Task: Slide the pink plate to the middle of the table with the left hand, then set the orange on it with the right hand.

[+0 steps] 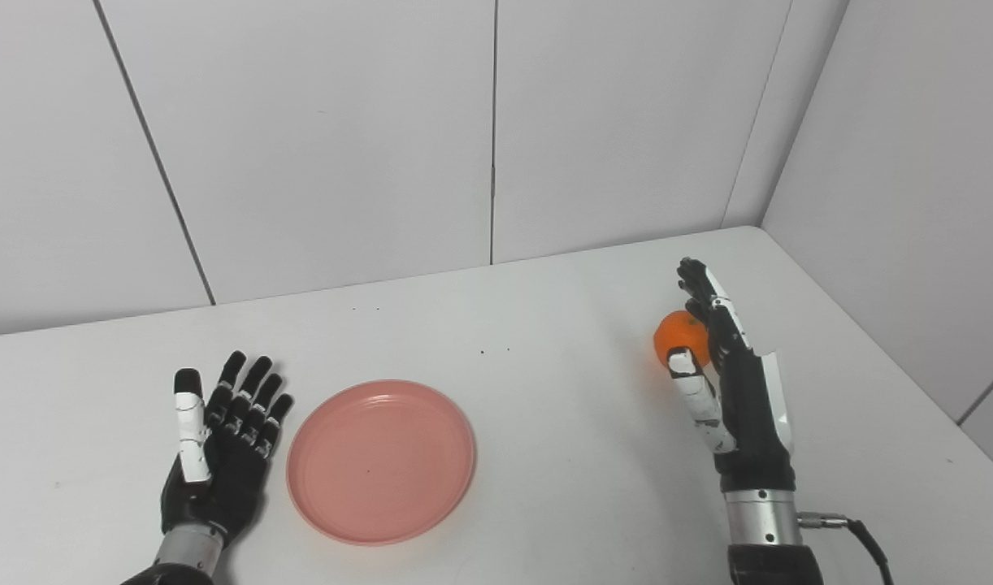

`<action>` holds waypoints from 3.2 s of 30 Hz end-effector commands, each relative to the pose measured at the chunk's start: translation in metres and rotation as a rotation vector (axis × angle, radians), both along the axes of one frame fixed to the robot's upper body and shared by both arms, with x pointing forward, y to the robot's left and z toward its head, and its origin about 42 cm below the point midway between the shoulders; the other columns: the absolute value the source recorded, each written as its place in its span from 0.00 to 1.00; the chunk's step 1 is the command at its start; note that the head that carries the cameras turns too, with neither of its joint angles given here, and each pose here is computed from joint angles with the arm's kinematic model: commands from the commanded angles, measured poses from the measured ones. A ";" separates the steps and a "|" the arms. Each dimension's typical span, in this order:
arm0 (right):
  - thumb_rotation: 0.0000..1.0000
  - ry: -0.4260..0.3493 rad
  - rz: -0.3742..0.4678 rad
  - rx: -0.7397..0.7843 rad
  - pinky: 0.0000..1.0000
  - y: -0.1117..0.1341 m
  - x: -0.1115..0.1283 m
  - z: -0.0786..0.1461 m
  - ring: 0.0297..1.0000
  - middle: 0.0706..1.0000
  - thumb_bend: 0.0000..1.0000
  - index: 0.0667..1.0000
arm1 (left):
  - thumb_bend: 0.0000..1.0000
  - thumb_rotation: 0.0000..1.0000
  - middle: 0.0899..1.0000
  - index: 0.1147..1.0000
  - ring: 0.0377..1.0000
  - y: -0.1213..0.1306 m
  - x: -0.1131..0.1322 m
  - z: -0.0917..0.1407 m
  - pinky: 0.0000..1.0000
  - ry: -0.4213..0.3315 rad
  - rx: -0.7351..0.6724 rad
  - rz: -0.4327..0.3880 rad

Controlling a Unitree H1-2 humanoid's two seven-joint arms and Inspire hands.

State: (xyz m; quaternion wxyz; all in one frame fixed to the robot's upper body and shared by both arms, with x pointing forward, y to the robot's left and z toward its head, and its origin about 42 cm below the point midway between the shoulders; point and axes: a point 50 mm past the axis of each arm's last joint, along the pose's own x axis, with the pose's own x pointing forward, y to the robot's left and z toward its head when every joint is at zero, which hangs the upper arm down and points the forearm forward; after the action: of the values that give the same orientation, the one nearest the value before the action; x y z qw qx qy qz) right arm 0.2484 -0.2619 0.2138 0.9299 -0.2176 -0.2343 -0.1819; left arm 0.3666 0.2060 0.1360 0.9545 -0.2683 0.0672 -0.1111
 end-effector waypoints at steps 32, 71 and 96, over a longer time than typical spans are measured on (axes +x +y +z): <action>1.00 0.335 -0.215 -0.800 0.84 -0.083 0.072 0.062 0.86 0.84 0.90 0.82 | 0.82 0.82 0.97 1.00 1.00 0.007 -0.021 -0.032 1.00 0.176 0.008 -0.020; 0.93 0.665 -0.215 -0.866 0.70 -0.115 0.137 0.003 0.80 0.80 0.91 0.78 | 0.83 0.80 0.96 1.00 1.00 0.007 -0.028 -0.035 1.00 0.179 0.009 -0.036; 0.46 0.580 -0.134 -0.820 0.12 -0.101 0.124 -0.046 0.15 0.18 0.56 0.25 | 0.86 0.78 0.95 1.00 0.99 0.010 -0.024 -0.029 1.00 0.166 0.018 -0.036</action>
State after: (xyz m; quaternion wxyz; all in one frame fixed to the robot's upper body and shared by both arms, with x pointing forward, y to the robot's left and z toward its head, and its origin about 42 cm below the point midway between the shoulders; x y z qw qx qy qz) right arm 0.3736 -0.3655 0.1669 0.7801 -0.6201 0.0161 -0.0815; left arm 0.3562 0.2106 0.1367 0.9504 -0.2737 0.0706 -0.1301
